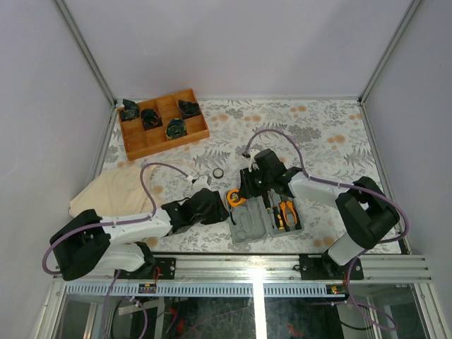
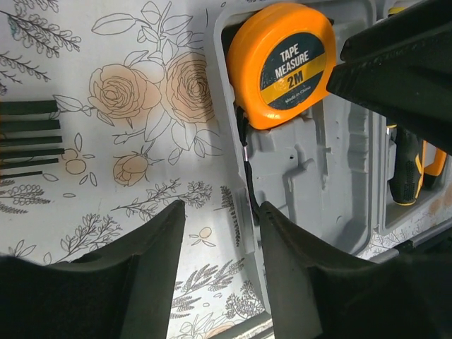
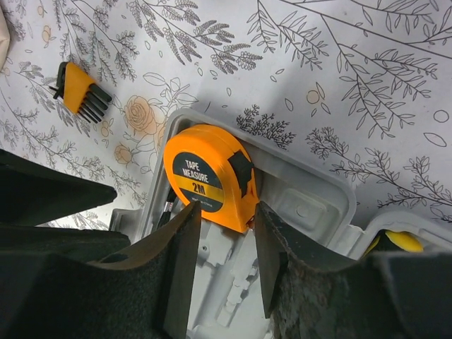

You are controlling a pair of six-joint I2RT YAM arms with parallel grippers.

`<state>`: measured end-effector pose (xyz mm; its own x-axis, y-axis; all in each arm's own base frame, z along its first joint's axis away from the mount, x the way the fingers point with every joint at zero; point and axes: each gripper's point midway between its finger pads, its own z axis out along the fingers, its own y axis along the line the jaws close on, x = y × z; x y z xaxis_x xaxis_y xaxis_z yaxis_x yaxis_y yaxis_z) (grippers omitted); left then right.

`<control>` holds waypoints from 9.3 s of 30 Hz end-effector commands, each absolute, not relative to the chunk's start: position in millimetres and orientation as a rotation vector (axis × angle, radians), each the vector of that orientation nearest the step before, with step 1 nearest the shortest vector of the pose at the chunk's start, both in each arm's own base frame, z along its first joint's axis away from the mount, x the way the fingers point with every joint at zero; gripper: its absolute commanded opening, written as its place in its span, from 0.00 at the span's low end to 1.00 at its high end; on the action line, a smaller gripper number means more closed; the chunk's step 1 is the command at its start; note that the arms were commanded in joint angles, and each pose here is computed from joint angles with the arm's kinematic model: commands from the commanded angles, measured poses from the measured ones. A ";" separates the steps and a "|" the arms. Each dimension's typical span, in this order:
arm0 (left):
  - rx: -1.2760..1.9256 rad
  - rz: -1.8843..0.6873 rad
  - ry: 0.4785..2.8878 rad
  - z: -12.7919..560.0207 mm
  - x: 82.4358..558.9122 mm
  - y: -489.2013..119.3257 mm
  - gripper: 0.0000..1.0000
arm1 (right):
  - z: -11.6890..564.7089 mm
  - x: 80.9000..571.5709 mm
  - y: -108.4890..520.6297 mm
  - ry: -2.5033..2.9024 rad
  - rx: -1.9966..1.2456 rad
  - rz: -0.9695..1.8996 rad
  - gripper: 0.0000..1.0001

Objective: Sort the tools into containers
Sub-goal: Place the engineering item in the storage box, then move the storage box to the center of the board.

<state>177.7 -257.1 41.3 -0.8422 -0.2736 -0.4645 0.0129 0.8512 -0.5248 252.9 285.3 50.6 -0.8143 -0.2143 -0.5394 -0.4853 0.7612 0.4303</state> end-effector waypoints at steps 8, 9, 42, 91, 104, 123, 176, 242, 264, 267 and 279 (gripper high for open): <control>-0.194 -0.782 2.488 25.8 177.9 -273.5 0.34 | 58.3 250.5 294.1 2.520 -0.536 0.850 0.41; -0.193 -0.784 2.489 25.8 177.8 -273.9 0.33 | 59.1 249.1 293.9 2.531 -0.536 0.851 0.41; -0.164 -0.773 2.503 22.8 178.7 -278.5 0.28 | 82.0 260.8 284.6 2.410 -0.499 0.788 0.53; -0.159 -0.771 2.513 19.6 177.6 -279.7 0.23 | 39.9 205.6 295.0 2.696 -0.381 0.921 0.34; -0.160 -0.767 2.517 17.3 176.2 -279.0 0.23 | 62.0 195.8 305.3 2.671 -0.380 0.972 0.22; -0.169 -0.767 2.513 18.2 175.4 -276.9 0.22 | 104.1 244.7 286.5 2.464 -0.453 0.671 0.40; -0.167 -0.795 2.477 36.1 177.0 -276.6 0.20 | 98.6 231.4 320.6 2.442 -0.654 0.456 0.40; -0.371 -0.505 2.332 89.9 213.3 -169.7 0.59 | 113.4 223.6 325.2 2.380 -0.678 0.394 0.46; -0.304 -0.330 2.515 50.2 228.8 -148.9 0.71 | 38.6 156.9 217.0 2.641 -0.548 0.173 0.49; -0.287 -0.326 2.532 45.4 228.1 -150.1 0.71 | 32.0 161.4 218.1 2.654 -0.548 0.145 0.44; -0.256 -0.311 2.585 27.6 226.4 -153.4 0.72 | 26.8 196.5 211.3 2.649 -0.495 0.134 0.30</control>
<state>213.9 -144.9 23.5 -0.8572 -0.2482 -0.4513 -0.1503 0.9586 -0.2417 171.7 218.9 29.5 -0.8503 -0.3329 -0.4076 -0.3859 0.9210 0.0528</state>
